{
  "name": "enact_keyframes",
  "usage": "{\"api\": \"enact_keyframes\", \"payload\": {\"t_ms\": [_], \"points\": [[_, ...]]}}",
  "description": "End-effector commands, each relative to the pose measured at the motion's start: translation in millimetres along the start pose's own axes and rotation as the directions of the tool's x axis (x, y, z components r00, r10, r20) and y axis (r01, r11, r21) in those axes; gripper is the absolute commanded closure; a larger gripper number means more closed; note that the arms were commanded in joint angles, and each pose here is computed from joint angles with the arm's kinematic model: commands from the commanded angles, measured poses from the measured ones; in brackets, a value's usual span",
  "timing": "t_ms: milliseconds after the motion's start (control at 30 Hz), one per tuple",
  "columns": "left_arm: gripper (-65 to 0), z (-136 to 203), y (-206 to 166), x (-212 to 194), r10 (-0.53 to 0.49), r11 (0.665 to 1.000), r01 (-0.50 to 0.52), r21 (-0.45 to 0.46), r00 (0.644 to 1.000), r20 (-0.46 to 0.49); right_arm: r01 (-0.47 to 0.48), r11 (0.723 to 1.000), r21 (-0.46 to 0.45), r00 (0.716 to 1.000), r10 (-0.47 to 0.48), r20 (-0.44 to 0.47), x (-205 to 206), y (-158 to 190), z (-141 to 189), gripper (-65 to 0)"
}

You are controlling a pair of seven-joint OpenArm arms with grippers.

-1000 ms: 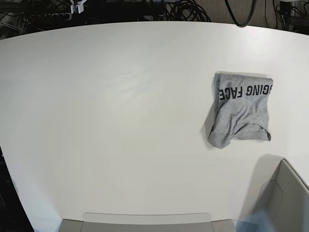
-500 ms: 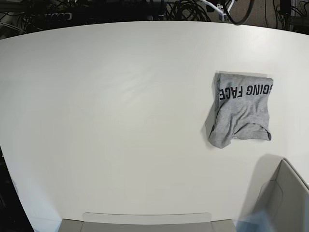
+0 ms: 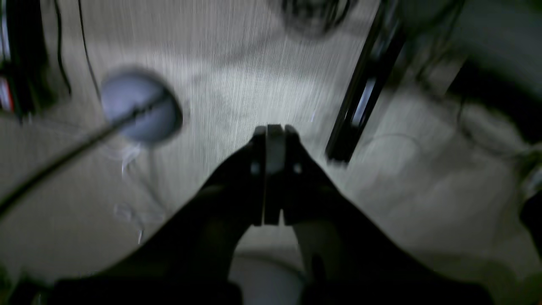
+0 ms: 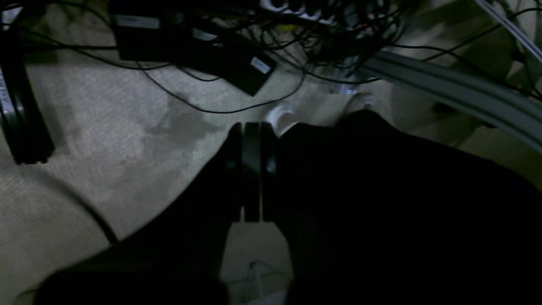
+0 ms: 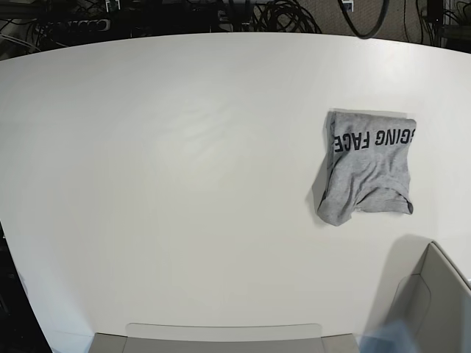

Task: Fold the T-shirt properly

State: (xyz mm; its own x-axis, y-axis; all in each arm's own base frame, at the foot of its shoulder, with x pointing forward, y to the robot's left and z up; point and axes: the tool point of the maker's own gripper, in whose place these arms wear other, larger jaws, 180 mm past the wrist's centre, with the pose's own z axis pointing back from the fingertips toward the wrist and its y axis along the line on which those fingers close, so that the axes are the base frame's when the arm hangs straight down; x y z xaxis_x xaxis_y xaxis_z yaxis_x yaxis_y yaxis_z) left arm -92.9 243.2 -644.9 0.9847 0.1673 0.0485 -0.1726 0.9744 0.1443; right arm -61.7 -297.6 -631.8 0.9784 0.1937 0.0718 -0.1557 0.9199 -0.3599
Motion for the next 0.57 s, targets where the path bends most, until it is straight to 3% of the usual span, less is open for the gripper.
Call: {"api": "enact_keyframes", "payload": {"t_ms": [0,533], "points": [[0.0,2.0,10.3,-7.4,0.001,1.000,-0.001,0.020,1.000,-0.008,-0.005,0.999,-0.041,1.000,0.005,0.007,0.6,-18.4,-1.3,0.0],[0.0,-2.0,-1.6,13.1,0.012,1.000,-0.012,0.005,1.000,0.024,0.008,1.000,-0.004,1.000,-0.008,0.010,4.1,6.9,0.6,0.0]]}}
